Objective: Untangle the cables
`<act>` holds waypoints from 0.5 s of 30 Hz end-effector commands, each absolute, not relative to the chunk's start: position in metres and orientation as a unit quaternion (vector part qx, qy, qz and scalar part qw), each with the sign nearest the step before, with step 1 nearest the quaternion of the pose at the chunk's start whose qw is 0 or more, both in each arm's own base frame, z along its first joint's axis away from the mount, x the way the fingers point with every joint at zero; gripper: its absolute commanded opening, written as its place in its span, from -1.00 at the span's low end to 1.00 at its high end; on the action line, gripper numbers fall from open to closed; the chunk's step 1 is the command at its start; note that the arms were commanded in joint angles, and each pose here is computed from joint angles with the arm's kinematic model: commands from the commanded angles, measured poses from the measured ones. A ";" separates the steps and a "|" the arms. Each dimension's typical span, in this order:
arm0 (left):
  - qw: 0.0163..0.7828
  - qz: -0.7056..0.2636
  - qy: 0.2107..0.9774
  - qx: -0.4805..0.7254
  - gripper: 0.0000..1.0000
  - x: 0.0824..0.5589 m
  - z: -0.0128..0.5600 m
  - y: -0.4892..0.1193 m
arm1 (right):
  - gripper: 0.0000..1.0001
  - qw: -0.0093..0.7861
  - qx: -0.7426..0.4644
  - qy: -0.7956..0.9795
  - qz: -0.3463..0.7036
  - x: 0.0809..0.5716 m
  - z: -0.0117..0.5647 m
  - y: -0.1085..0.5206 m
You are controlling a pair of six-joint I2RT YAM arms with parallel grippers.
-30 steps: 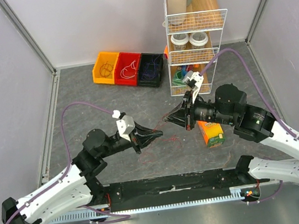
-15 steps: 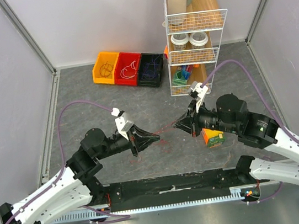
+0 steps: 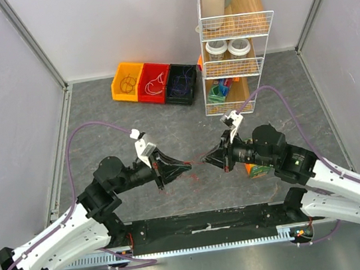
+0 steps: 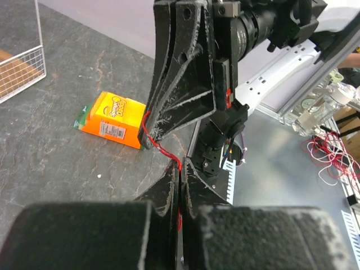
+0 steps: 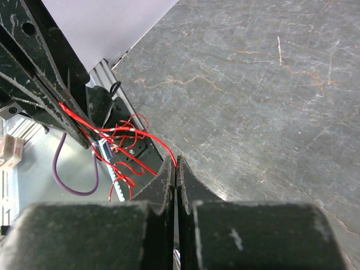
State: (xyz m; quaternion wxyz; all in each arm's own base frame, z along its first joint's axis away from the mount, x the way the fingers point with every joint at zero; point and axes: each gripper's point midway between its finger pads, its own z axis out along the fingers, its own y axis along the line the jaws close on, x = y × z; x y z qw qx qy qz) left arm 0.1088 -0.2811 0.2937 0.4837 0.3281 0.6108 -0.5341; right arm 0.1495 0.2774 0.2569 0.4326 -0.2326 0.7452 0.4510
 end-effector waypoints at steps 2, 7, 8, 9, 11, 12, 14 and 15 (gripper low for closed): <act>0.555 -0.534 0.596 0.225 -0.97 0.142 0.349 -0.272 | -1.00 0.419 -0.221 0.757 0.450 0.153 0.238 0.278; 0.598 -0.421 0.673 0.110 -0.97 0.208 0.339 -0.249 | -0.44 0.456 -0.192 0.779 0.384 0.178 0.243 0.262; 0.601 -0.383 0.697 0.082 -0.97 0.226 0.331 -0.241 | -0.20 0.476 -0.163 0.798 0.332 0.193 0.238 0.246; 0.600 -0.348 0.717 0.061 -0.96 0.240 0.322 -0.234 | 0.08 0.479 -0.145 0.816 0.289 0.201 0.231 0.232; 0.603 -0.293 0.742 0.016 -0.96 0.271 0.310 -0.215 | 0.35 0.498 -0.113 0.828 0.230 0.213 0.230 0.209; 0.601 -0.279 0.749 -0.011 -0.96 0.288 0.304 -0.205 | 0.42 0.504 -0.105 0.831 0.213 0.216 0.230 0.202; 0.601 -0.276 0.748 -0.064 -0.97 0.319 0.298 -0.186 | 0.49 0.509 -0.102 0.829 0.209 0.216 0.232 0.199; 0.611 -0.271 0.739 -0.085 -0.97 0.336 0.299 -0.176 | 0.49 0.508 -0.107 0.827 0.215 0.214 0.232 0.201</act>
